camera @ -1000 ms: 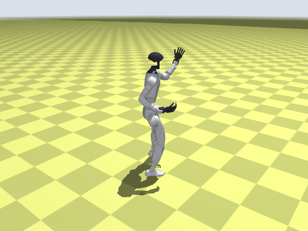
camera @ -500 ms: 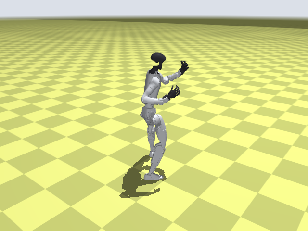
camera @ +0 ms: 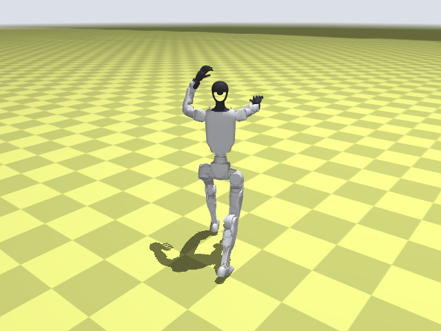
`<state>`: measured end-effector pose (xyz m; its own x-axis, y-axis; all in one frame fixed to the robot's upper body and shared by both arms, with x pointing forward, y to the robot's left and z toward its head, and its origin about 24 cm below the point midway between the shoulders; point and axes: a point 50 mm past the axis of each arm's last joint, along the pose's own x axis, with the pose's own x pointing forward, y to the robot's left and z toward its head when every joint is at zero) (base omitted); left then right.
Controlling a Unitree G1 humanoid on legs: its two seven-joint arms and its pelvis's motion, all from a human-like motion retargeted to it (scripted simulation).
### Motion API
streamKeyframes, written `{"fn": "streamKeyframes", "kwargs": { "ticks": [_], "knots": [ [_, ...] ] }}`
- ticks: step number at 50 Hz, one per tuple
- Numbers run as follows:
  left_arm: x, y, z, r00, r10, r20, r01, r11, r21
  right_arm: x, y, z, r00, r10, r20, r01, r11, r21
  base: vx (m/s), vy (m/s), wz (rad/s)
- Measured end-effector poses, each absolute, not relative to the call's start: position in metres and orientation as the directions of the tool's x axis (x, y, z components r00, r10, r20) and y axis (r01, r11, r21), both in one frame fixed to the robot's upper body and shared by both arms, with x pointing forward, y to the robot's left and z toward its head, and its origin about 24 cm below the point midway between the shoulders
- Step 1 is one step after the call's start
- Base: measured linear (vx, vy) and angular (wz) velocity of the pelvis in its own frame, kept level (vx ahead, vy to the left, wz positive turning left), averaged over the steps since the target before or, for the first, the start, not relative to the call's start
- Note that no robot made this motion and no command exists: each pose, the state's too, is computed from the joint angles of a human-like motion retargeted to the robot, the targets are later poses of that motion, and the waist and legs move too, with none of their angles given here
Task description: Kungfu
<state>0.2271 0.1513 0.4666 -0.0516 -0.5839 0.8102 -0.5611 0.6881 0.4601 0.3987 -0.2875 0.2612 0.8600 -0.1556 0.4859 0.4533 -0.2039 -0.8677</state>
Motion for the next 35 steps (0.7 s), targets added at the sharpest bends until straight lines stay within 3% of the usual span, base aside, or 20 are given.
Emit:
{"fn": "streamKeyframes", "kwargs": {
  "ticks": [2, 10, 12, 16, 18, 20, 22, 24, 26, 28, 30, 32, 33, 35],
  "knots": [
    [0.228, 0.158, 0.465, -0.037, -0.577, 0.816, -0.561, 0.688, 0.461, 0.404, -0.266, 0.264, 0.868, -0.029, 0.496, 0.486, -0.163, -0.859, 0.15, 0.01, -0.37],
    [0.232, 0.158, 0.446, -0.029, -0.542, 0.84, -0.583, 0.691, 0.426, 0.411, -0.241, 0.275, 0.838, -0.025, 0.544, 0.545, 0.052, -0.837, 0.2, 0.01, -0.16],
    [0.237, 0.152, 0.43, -0.025, -0.524, 0.851, -0.515, 0.737, 0.438, 0.414, -0.233, 0.27, 0.832, -0.072, 0.551, 0.553, 0.204, -0.808, 0.2, 0.0, -0.22],
    [0.245, 0.127, 0.383, -0.004, -0.566, 0.824, -0.306, 0.785, 0.538, 0.421, -0.219, 0.251, 0.896, -0.186, 0.404, 0.42, 0.65, -0.633, 0.27, -0.11, -0.27],
    [0.247, 0.116, 0.356, 0.021, -0.601, 0.799, -0.232, 0.775, 0.588, 0.425, -0.207, 0.237, 0.953, -0.131, 0.273, 0.246, 0.862, -0.444, 0.32, -0.1, -0.1],
    [0.25, 0.105, 0.33, 0.054, -0.614, 0.788, -0.174, 0.771, 0.613, 0.428, -0.191, 0.225, 0.983, 0.002, 0.186, 0.032, 0.983, -0.182, 0.46, 0.14, 0.33],
    [0.254, 0.099, 0.306, 0.091, -0.632, 0.769, -0.146, 0.756, 0.638, 0.427, -0.17, 0.204, 0.974, 0.178, 0.14, -0.194, 0.975, 0.111, 0.46, 0.37, 0.88],
    [0.262, 0.099, 0.288, 0.143, -0.653, 0.744, -0.191, 0.719, 0.668, 0.42, -0.137, 0.185, 0.908, 0.385, 0.167, -0.42, 0.841, 0.34, 0.39, 0.05, 0.69],
    [0.273, 0.115, 0.283, 0.204, -0.669, 0.715, -0.358, 0.629, 0.69, 0.404, -0.115, 0.165, 0.791, 0.561, 0.242, -0.606, 0.666, 0.435, 0.37, -0.06, 0.49],
    [0.297, 0.149, 0.289, 0.296, -0.592, 0.749, -0.607, 0.489, 0.626, 0.376, -0.102, 0.13, 0.716, 0.651, 0.253, -0.684, 0.581, 0.441, 0.32, 0.0, 0.57],
    [0.334, 0.192, 0.296, 0.36, -0.444, 0.82, -0.794, 0.315, 0.519, 0.335, -0.102, 0.081, 0.745, 0.643, 0.178, -0.643, 0.621, 0.448, 0.35, 0.11, 0.79],
    [0.375, 0.244, 0.287, 0.514, -0.152, 0.844, -0.837, 0.126, 0.532, 0.278, -0.122, 0.036, 0.811, 0.565, 0.151, -0.559, 0.673, 0.484, 0.31, 0.09, 0.69],
    [0.387, 0.27, 0.278, 0.635, 0.032, 0.772, -0.772, 0.032, 0.635, 0.244, -0.132, 0.017, 0.842, 0.521, 0.14, -0.51, 0.681, 0.526, 0.27, 0.03, 0.95],
    [0.376, 0.345, 0.279, 0.856, 0.365, 0.366, -0.379, -0.04, 0.925, 0.17, -0.167, -0.009, 0.909, 0.412, 0.065, -0.354, 0.678, 0.645, 0.28, -0.03, 1.3]
  ]
}}
